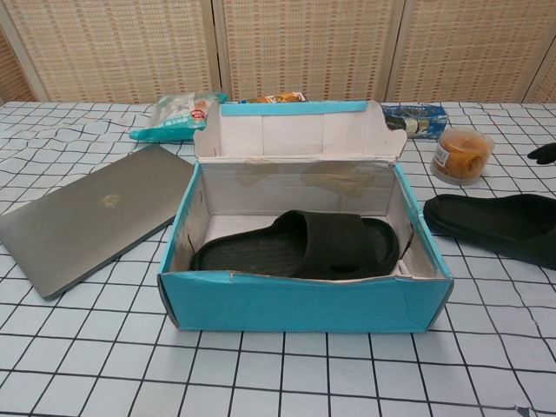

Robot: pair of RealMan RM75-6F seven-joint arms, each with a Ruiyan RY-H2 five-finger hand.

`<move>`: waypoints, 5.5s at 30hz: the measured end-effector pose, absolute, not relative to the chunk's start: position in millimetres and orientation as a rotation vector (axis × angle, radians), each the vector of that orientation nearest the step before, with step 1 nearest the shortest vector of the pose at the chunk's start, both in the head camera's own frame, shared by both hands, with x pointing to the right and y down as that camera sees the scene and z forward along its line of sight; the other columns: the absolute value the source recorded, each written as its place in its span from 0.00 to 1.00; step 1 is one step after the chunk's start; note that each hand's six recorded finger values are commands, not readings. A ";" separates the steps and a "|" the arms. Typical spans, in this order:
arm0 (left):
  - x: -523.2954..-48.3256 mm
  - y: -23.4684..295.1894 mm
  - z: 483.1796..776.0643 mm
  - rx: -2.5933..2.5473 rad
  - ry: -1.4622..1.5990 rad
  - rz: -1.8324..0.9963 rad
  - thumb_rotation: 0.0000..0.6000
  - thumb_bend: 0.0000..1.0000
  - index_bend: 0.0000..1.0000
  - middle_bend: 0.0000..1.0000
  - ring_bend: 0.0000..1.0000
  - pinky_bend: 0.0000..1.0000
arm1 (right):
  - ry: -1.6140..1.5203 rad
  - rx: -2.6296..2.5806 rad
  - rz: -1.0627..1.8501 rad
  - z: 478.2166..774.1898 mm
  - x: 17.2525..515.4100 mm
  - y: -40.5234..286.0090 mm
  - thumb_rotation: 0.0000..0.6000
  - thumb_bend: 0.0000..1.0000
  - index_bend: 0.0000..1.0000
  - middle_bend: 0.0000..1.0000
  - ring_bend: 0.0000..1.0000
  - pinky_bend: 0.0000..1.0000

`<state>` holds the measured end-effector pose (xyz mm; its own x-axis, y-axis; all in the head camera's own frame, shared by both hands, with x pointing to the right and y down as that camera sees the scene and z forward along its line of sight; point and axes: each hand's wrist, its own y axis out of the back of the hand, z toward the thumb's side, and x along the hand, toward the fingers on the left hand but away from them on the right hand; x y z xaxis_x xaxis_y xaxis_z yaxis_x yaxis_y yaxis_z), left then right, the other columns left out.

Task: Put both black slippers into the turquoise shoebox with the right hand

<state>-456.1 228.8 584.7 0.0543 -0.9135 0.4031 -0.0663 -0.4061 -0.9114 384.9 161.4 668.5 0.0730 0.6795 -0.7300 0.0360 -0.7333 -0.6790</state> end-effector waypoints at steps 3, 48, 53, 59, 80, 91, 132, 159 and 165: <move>-455.0 229.8 584.6 -1.589 0.997 -1.438 1.00 0.46 0.28 0.20 0.18 0.37 | -0.702 -1.863 1.753 681.6 392.6 166.7 1.00 0.05 0.04 0.05 0.00 0.02; -453.4 231.7 590.7 -1.593 0.970 -1.460 1.00 0.46 0.28 0.20 0.18 0.37 | -0.915 -1.684 1.621 665.6 392.7 147.5 1.00 0.05 0.55 0.54 0.37 0.39; -452.9 231.6 590.2 -1.589 0.965 -1.455 1.00 0.45 0.28 0.20 0.18 0.37 | -1.014 -1.618 1.443 626.5 359.2 141.8 1.00 0.05 0.56 0.56 0.39 0.41; -452.6 231.5 590.1 -1.596 0.969 -1.452 1.00 0.45 0.28 0.20 0.18 0.37 | -1.002 -1.642 1.146 593.6 286.3 140.0 1.00 0.07 0.59 0.59 0.41 0.44; -456.5 229.3 585.5 -1.621 1.017 -1.436 1.00 0.46 0.28 0.20 0.18 0.37 | -0.776 -1.419 0.766 653.8 135.3 152.7 1.00 0.21 0.65 0.62 0.45 0.47; -456.8 228.6 583.8 -1.625 1.028 -1.429 1.00 0.46 0.28 0.21 0.18 0.37 | -0.711 -1.447 0.769 705.3 127.2 156.3 1.00 0.21 0.65 0.63 0.45 0.47; -456.2 229.1 588.7 -1.625 1.000 -1.443 1.00 0.46 0.28 0.21 0.18 0.37 | -0.759 -1.658 1.011 741.1 162.5 134.1 1.00 0.08 0.17 0.12 0.00 0.01; -458.9 228.3 591.0 -1.613 1.005 -1.462 1.00 0.46 0.29 0.21 0.18 0.37 | -0.882 -2.294 1.164 670.9 169.0 117.5 1.00 0.06 0.15 0.07 0.00 0.01; -459.2 228.4 591.3 -1.616 1.007 -1.466 1.00 0.46 0.29 0.21 0.18 0.37 | -1.021 -2.431 1.059 658.1 148.9 111.2 1.00 0.19 0.38 0.34 0.18 0.36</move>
<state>-459.2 228.4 591.3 0.0472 -0.9009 0.4315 -0.0799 -0.4340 -0.8973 148.9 111.2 658.1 0.4759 0.7112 -0.5174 0.4905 -0.7030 -0.5150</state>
